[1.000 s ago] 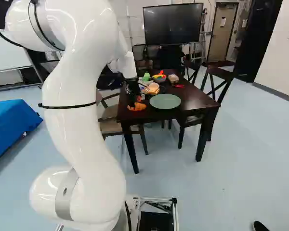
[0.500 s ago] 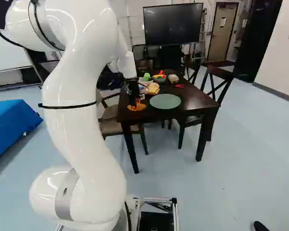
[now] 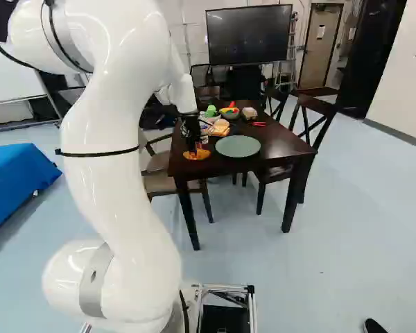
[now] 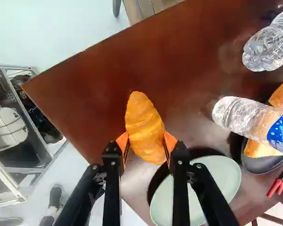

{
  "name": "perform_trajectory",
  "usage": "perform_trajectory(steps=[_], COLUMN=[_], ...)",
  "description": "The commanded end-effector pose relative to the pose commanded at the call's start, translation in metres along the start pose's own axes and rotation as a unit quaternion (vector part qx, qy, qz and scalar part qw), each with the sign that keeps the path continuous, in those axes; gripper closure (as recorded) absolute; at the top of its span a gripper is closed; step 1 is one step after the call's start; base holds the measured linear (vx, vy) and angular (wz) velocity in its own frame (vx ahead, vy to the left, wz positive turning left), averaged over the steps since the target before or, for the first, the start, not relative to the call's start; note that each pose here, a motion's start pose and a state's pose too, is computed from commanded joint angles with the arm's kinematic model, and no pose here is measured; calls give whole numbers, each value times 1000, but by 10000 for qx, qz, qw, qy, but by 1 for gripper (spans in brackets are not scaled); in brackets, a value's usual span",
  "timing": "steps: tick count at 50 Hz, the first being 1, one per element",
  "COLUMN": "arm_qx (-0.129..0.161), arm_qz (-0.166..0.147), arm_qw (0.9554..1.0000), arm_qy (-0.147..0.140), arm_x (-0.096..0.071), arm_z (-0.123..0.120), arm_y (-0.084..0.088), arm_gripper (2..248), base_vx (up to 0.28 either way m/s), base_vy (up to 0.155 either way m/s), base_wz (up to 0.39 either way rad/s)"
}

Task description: Move the croissant to the empty plate

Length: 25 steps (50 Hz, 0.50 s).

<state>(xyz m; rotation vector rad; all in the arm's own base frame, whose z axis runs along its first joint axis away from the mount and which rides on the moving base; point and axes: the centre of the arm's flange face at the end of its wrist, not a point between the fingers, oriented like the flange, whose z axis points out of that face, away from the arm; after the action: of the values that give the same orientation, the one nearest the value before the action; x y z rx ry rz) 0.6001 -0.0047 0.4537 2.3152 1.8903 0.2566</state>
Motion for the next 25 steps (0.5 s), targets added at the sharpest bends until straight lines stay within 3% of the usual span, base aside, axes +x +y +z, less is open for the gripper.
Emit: perform_trajectory(steps=[25], arm_qx=[-91], arm_qz=[0], arm_qw=[10000], arm_qy=[18], arm_x=[0], arm_z=[-13], arm_y=[-1], arm_gripper=[135], base_vx=[0], base_vy=[0], base_wz=[0])
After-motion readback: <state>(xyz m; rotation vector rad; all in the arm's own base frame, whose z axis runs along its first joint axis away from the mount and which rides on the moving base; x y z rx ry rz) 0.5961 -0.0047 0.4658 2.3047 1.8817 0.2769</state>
